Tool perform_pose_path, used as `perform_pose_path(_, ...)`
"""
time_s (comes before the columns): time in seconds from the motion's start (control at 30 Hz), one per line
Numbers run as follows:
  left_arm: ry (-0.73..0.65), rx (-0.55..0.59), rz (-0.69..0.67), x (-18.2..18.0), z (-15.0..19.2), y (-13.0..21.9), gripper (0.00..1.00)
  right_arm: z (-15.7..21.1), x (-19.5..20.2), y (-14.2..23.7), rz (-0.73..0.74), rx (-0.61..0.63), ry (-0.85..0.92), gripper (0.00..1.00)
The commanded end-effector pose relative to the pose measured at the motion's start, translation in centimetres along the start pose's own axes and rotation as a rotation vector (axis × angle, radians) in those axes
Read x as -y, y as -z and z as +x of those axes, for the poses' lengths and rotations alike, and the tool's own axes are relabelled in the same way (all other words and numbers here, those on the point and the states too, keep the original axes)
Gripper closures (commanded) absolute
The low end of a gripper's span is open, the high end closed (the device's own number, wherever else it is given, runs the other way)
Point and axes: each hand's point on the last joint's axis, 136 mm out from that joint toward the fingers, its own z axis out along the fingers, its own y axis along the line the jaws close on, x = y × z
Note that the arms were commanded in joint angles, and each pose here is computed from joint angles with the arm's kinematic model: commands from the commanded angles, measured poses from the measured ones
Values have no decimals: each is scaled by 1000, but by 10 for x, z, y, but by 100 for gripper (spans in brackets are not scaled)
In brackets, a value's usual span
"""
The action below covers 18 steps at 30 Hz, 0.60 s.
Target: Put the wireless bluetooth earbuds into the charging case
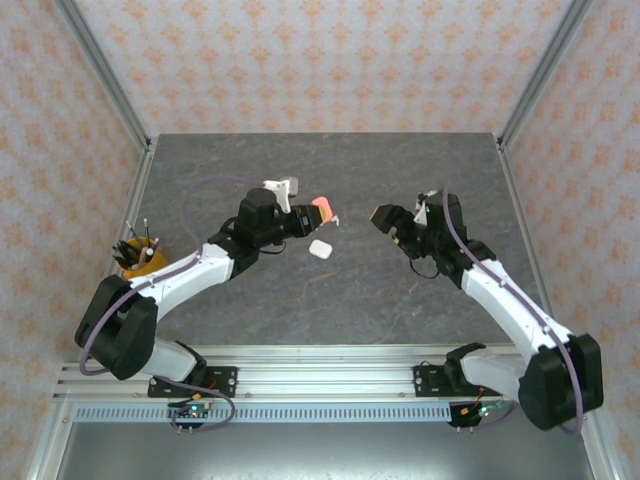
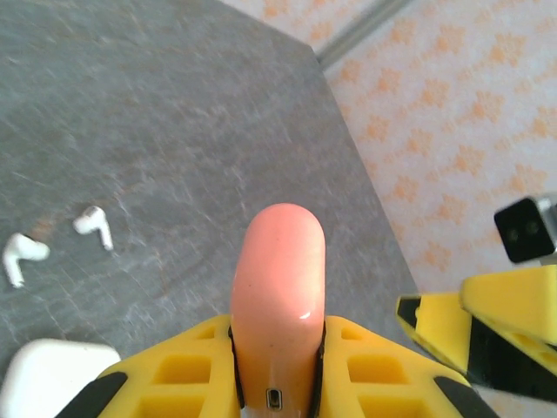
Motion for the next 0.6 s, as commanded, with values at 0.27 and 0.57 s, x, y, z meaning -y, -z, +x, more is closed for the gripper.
perform_pose_path(0.27, -33, -222, 191, 40, 22, -5, 100, 13, -47, 5, -247, -41, 180, 16)
perform_pose_path(0.57, -29, -236, 207, 45, 24, -11, 100, 16, -61, -12, -256, -85, 203, 17)
